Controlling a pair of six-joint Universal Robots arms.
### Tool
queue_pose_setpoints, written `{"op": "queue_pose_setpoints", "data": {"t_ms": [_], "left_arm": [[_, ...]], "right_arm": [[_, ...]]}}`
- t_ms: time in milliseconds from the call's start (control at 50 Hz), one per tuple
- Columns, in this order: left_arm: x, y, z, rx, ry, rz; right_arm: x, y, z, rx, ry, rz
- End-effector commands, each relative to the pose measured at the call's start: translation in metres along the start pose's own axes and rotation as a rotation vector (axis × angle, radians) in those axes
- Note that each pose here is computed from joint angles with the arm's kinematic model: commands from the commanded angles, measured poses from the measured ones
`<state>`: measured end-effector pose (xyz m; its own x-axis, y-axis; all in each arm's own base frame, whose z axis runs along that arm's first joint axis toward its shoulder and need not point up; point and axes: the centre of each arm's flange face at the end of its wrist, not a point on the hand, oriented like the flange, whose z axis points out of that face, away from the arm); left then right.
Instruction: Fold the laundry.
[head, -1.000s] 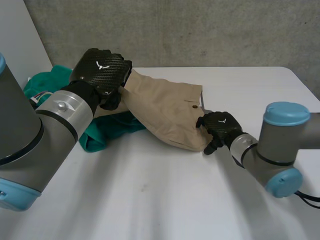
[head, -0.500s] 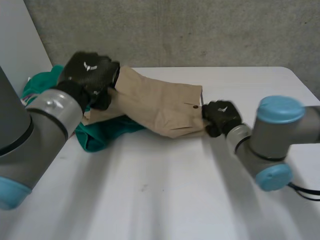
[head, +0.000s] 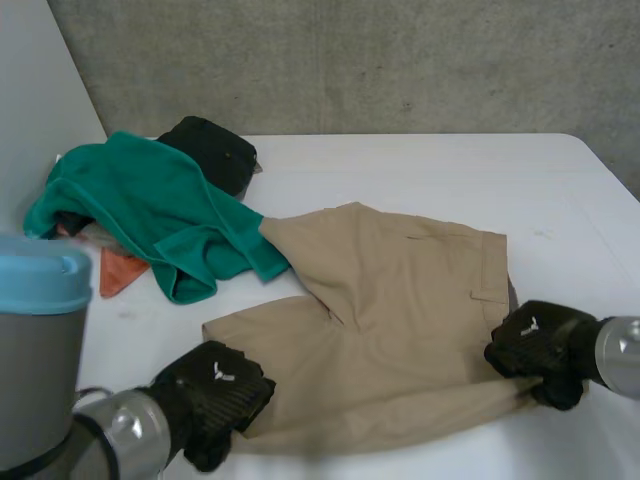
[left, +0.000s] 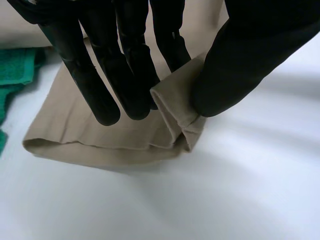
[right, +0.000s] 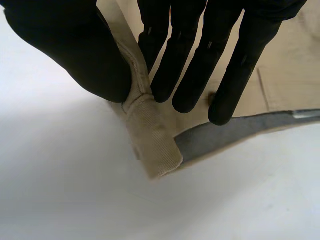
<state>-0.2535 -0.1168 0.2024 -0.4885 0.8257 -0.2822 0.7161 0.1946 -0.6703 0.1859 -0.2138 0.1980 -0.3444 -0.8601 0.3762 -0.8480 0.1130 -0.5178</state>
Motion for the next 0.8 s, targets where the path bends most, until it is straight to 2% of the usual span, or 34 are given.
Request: {"op": "queue_pose_setpoints", "data": {"t_ms": [20,120,200,240,260,280,320,340,360,420,460,560,640,800], "left_arm": [[-0.037,-0.024,0.038,0.045,-0.205,0.033],[-0.058,-0.048,0.062,0.152,-0.266,0.069],[-0.091,-0.090,0.085,0.363,-0.377,0.121],[-0.122,-0.131,0.085,0.567,-0.492,0.149],[-0.133,-0.147,0.081,0.645,-0.536,0.160],[-0.157,-0.180,0.067,0.818,-0.642,0.192],[-0.176,-0.207,0.048,0.965,-0.741,0.206],[-0.191,-0.229,0.029,1.103,-0.824,0.210],[-0.199,-0.238,0.018,1.177,-0.867,0.209],[-0.218,-0.261,-0.016,1.364,-0.966,0.188],[-0.223,-0.263,-0.022,1.385,-0.971,0.164],[-0.227,-0.257,-0.017,1.336,-0.957,0.141],[-0.225,-0.243,-0.001,1.265,-0.914,0.106],[-0.203,-0.192,0.062,1.070,-0.757,0.039]], "right_arm": [[0.035,-0.012,0.028,0.071,0.119,0.117],[0.052,-0.024,0.047,0.149,0.188,0.148],[0.077,-0.053,0.063,0.299,0.312,0.125],[0.106,-0.083,0.060,0.436,0.461,0.097],[0.118,-0.095,0.056,0.487,0.520,0.095],[0.140,-0.117,0.043,0.599,0.639,0.101],[0.160,-0.140,0.024,0.734,0.759,0.114],[0.169,-0.149,0.015,0.799,0.813,0.123],[0.184,-0.165,-0.004,0.940,0.904,0.136],[0.201,-0.187,-0.039,1.196,1.025,0.147],[0.209,-0.191,-0.052,1.293,1.068,0.134],[0.210,-0.190,-0.037,1.266,1.026,0.139],[0.205,-0.183,-0.011,1.192,0.954,0.168],[0.185,-0.156,0.053,1.030,0.804,0.202]]}}
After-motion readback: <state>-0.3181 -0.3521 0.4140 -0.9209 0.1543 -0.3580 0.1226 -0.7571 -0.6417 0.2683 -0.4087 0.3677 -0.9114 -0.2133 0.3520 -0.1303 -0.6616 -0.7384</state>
